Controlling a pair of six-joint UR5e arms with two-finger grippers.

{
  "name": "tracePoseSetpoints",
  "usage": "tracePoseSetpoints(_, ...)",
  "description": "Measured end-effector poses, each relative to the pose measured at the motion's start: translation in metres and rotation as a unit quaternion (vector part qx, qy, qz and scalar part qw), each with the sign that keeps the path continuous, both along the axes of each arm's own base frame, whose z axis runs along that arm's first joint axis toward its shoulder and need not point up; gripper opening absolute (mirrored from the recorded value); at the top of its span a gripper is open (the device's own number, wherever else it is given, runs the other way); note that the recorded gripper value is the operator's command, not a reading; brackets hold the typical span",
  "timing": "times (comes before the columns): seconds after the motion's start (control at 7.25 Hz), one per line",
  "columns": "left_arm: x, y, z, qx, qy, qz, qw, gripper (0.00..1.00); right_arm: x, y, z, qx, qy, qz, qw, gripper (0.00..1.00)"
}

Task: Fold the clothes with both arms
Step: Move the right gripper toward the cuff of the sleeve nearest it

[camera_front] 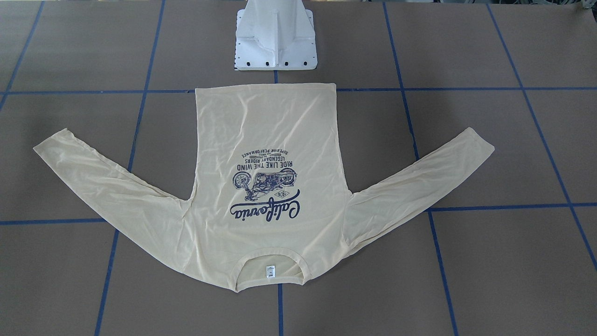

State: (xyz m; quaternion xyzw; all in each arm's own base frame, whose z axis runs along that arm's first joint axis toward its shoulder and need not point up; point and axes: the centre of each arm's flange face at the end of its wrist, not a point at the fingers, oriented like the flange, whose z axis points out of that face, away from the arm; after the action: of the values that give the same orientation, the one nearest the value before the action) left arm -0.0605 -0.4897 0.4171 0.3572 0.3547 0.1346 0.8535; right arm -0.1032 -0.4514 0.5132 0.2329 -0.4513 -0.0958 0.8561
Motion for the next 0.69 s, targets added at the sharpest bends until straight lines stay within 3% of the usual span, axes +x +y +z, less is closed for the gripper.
tracePoseSetpoints(0.41,0.004,-0.001,0.002,-0.002,0.001,0.004,1.0000,1.00,-0.016,0.063,0.051,-0.071,-0.006,0.028,0.9971,0.99)
tracePoseSetpoints(0.69,0.005,-0.001,0.004,-0.004,0.001,0.005,1.0000,1.00,-0.042,0.086,0.070,-0.088,0.012,0.047,0.9950,0.95)
